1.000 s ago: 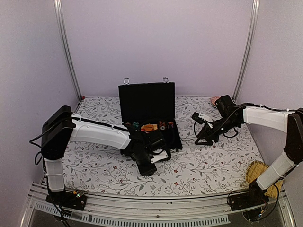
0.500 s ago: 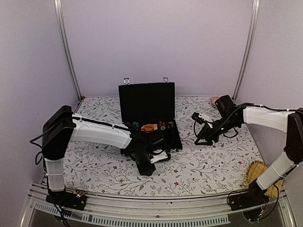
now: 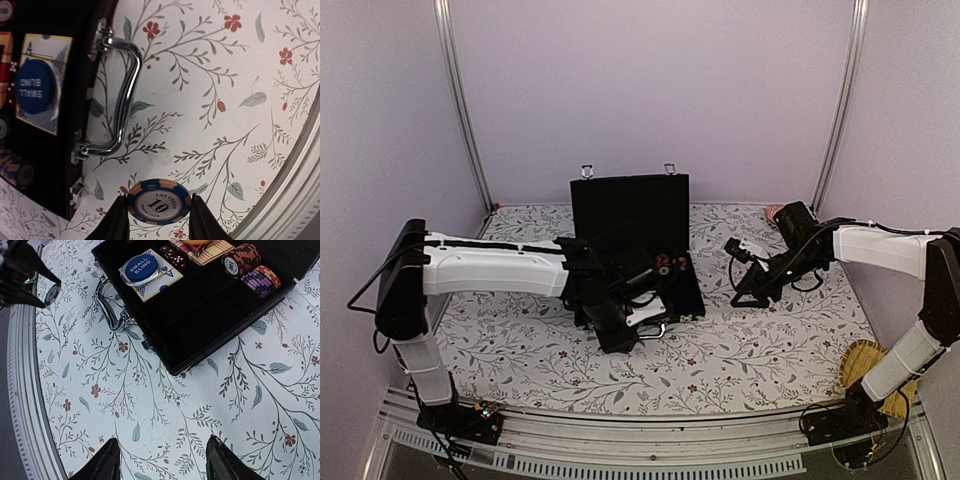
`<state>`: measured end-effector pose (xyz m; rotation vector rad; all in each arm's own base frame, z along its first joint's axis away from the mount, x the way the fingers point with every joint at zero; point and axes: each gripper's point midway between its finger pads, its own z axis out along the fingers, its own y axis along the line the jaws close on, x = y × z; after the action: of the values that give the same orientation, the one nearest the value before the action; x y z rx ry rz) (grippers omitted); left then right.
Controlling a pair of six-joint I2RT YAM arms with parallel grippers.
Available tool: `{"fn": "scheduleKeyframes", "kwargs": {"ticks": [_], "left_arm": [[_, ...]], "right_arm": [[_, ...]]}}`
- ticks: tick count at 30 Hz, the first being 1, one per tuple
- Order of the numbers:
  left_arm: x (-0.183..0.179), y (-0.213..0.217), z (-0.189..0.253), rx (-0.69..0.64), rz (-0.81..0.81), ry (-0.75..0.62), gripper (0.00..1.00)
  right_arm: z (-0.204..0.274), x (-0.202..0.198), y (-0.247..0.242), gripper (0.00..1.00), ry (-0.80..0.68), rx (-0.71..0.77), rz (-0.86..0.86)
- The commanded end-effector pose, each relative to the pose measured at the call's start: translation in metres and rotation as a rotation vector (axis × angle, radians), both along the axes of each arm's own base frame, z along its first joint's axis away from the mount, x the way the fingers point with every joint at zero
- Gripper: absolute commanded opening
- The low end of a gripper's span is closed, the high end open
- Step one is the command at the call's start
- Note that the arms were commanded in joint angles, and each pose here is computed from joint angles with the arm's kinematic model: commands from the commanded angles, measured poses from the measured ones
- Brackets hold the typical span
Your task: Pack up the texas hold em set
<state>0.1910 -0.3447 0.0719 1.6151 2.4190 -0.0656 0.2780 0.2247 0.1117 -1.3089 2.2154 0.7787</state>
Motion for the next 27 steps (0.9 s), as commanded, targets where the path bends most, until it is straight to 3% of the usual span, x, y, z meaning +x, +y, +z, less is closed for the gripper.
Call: {"fn": "scheduleKeyframes", "kwargs": {"ticks": [1, 11, 18, 23, 27], "left_arm": [[0.031, 0.019, 0.043, -0.039, 0.088, -0.124, 0.25], [0.101, 0.066, 0.027, -0.017, 0.254, -0.231, 0.25], [0.12, 0.071, 0.011, -0.017, 0.286, -0.238, 0.27], [0.127, 0.051, 0.031, -0.145, 0.326, -0.238, 0.36], [0.147, 0.038, 0.038, -0.245, 0.478, -0.191, 0.38]], "right_arm": [[-0.002, -0.001, 0.002, 0.6, 0.025, 0.015, 0.002], [-0.001, -0.001, 0.001, 0.6, 0.023, 0.013, -0.002], [-0.002, -0.002, 0.0, 0.6, 0.023, 0.009, -0.005], [-0.005, -0.002, 0.0, 0.6, 0.028, 0.007, -0.002], [-0.006, -0.001, 0.001, 0.6, 0.035, 0.009, 0.0]]}}
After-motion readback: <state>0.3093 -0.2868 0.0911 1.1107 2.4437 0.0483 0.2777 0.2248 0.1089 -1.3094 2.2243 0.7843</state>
